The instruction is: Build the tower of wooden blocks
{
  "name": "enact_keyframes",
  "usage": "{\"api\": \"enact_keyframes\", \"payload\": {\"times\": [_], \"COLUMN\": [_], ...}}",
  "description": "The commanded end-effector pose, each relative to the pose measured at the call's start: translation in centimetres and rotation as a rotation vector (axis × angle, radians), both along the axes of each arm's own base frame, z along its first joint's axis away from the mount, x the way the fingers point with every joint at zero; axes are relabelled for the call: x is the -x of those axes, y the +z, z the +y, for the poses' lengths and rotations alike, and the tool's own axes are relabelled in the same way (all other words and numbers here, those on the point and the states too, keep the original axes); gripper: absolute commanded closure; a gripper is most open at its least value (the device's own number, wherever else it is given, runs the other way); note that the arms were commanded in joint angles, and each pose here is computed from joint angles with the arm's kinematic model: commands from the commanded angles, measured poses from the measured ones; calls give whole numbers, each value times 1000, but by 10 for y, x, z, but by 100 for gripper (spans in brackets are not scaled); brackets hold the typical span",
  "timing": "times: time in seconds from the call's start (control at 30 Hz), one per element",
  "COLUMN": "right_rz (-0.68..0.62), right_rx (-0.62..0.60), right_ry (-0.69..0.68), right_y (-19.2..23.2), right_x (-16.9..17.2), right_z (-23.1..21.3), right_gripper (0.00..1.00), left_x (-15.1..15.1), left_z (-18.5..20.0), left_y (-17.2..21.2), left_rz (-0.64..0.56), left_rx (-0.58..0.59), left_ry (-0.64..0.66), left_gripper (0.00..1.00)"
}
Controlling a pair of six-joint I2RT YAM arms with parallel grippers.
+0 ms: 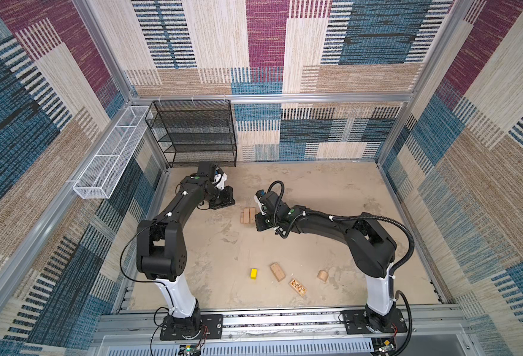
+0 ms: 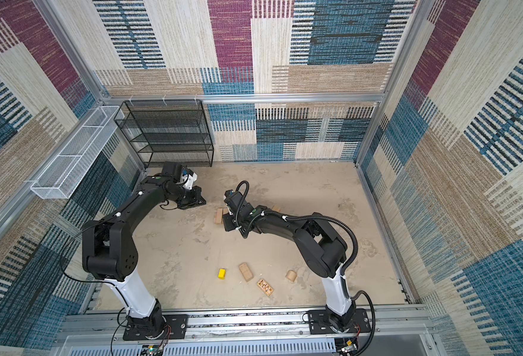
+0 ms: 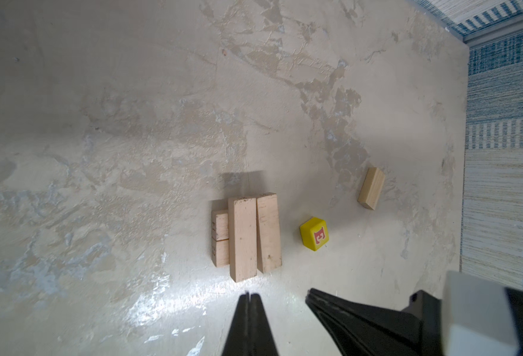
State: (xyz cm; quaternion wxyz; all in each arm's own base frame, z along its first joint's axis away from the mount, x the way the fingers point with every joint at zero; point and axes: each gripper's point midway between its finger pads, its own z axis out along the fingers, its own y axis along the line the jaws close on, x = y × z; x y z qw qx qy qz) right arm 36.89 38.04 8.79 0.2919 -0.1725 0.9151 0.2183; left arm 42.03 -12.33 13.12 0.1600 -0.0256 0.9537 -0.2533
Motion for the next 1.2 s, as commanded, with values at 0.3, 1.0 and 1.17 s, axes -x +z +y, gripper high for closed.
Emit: {"api": "enact_keyframes", "payload": {"times": [0.3,1.0,1.17], "right_rz": [117,153,155], "right_rx": [-70,-65,-60], "right_ry": [-47,-23,-18], "right_y": [-25,-34,-35], "right_x": [-21,-23,-24], "right_z": [4,13,14], "right_gripper": [99,98,98], "left_x": [-4,-5,-7], "left_z": [-11,-18,-15], "left_y": [-31,-56,-59], "left_rz": [112,205,211], "left_rx": [95,149,146], "left_ry": [3,11,20], "left_gripper": [100,100,100]}}
